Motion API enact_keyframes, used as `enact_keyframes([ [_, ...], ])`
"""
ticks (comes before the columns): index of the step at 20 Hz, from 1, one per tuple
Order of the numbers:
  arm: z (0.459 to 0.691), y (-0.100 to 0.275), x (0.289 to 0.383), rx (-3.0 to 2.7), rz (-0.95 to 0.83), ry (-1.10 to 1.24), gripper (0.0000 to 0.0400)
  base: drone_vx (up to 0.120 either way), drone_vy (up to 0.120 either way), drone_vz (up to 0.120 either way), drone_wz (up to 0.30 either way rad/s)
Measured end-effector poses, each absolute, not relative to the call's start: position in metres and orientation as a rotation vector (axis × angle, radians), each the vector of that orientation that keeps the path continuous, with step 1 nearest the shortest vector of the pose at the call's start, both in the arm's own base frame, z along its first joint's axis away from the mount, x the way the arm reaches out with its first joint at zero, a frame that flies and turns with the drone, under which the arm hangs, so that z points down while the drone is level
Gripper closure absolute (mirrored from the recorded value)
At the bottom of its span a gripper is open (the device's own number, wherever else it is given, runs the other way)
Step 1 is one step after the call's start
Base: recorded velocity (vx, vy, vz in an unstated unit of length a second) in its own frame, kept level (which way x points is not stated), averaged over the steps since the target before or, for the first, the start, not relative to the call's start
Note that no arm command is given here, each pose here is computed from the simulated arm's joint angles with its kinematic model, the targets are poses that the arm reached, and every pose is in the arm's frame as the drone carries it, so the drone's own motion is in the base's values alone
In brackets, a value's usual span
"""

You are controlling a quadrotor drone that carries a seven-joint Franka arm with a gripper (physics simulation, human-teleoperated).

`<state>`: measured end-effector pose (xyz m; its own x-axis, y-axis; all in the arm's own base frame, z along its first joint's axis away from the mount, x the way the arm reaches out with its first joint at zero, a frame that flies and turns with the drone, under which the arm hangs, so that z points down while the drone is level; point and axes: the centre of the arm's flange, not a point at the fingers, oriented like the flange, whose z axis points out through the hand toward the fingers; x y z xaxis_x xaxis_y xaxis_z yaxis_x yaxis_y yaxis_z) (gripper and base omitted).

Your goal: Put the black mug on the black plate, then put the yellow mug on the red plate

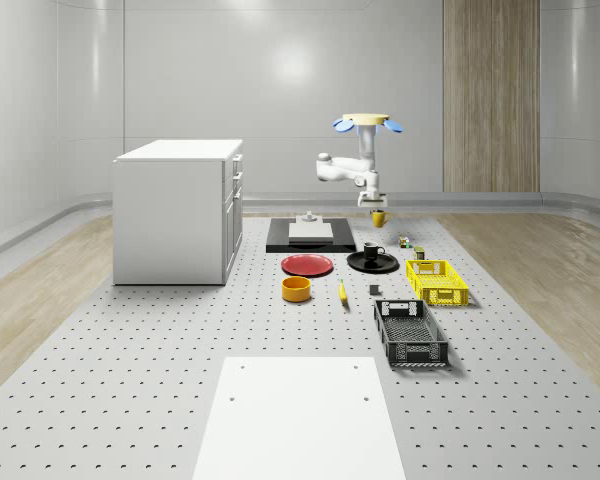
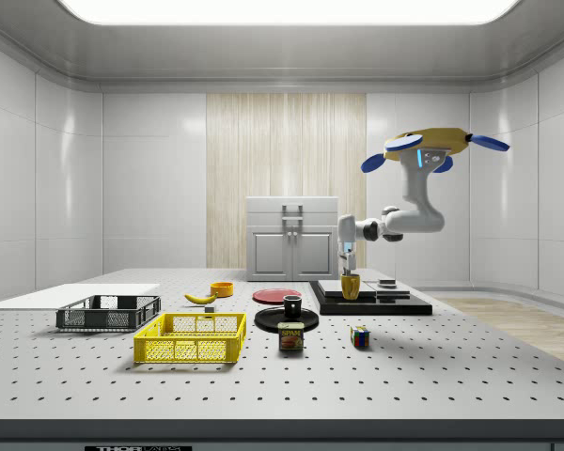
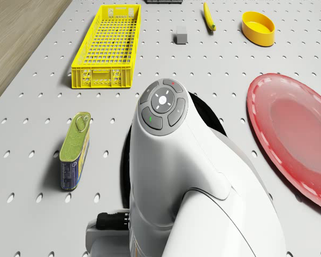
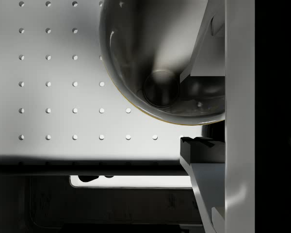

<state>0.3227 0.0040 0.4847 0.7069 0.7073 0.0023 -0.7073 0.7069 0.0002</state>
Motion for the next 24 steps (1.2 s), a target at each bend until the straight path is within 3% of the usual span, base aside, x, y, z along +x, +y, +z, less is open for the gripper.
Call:
enact_keyframes([
  [24, 0.4847, 0.004, 0.3227, 0.001, 0.786, -0.002, 0.029, 0.12, -0.12, 0.0, 0.0],
])
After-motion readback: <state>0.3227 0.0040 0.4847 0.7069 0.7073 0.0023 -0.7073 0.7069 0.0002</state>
